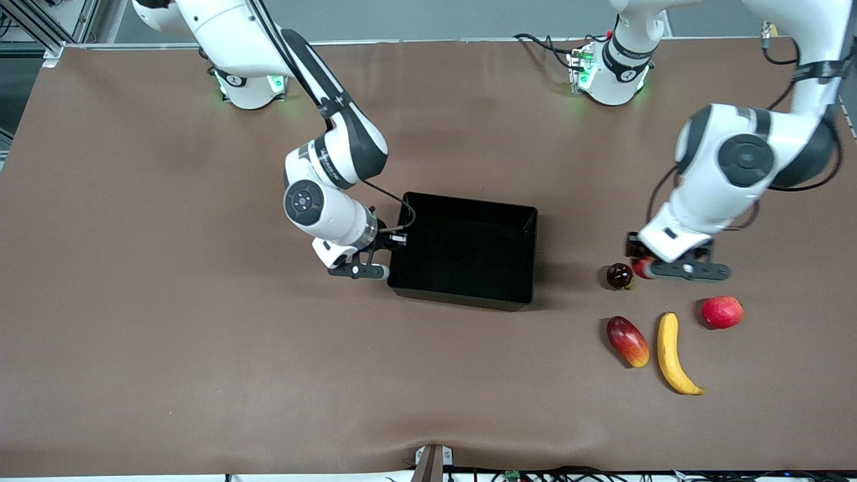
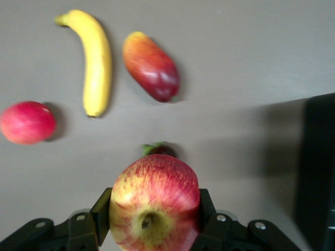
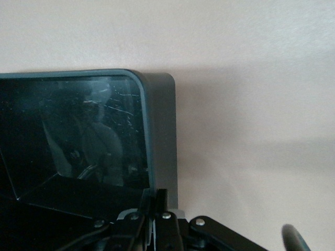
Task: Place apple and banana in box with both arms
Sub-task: 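Lift the apple with the left gripper while the right gripper slides the box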
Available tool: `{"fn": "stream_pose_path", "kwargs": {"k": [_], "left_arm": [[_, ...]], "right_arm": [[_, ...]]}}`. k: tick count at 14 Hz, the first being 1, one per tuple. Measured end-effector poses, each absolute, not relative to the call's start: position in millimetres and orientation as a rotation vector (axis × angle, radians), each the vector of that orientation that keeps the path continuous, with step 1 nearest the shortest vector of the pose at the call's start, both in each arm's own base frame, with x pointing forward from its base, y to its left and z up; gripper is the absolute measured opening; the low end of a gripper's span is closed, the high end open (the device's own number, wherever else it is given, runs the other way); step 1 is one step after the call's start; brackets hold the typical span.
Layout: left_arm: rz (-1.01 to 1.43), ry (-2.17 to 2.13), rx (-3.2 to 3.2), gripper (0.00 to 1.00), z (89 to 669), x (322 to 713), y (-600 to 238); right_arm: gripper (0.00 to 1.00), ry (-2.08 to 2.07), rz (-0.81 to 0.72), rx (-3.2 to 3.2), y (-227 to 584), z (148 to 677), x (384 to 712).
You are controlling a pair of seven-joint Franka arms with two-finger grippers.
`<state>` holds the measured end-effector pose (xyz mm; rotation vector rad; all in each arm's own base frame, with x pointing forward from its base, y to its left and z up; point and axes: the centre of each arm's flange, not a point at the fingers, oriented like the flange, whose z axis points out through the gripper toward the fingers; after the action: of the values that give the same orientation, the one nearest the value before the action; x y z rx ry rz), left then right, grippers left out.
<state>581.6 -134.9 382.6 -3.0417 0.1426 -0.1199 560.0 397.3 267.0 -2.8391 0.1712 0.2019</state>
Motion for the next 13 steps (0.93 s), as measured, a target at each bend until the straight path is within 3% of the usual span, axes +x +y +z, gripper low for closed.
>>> {"fn": "stream_pose_path", "kwargs": {"k": [4, 5, 9, 13], "left_arm": [[-0.089, -0.016, -3.084, 0.67, 369.6, 551.7, -218.7], [-0.077, -0.022, -3.090, 0.67, 365.2, 542.9, -240.0], [-0.033, 0.003, -3.103, 0.67, 347.4, 513.1, -302.9], [-0.023, 0.094, -3.161, 0.67, 318.2, 502.9, -340.4]], "right_arm": [[0.06, 0.145, 0.203, -2.841, 412.5, 260.0, 560.6], [0.12, 0.156, 0.199, -2.834, 414.3, 262.0, 562.3], [0.54, 0.203, 0.195, -2.822, 407.8, 285.6, 577.6], [0.93, 0.244, 0.195, -2.783, 366.6, 360.4, 604.4]]}}
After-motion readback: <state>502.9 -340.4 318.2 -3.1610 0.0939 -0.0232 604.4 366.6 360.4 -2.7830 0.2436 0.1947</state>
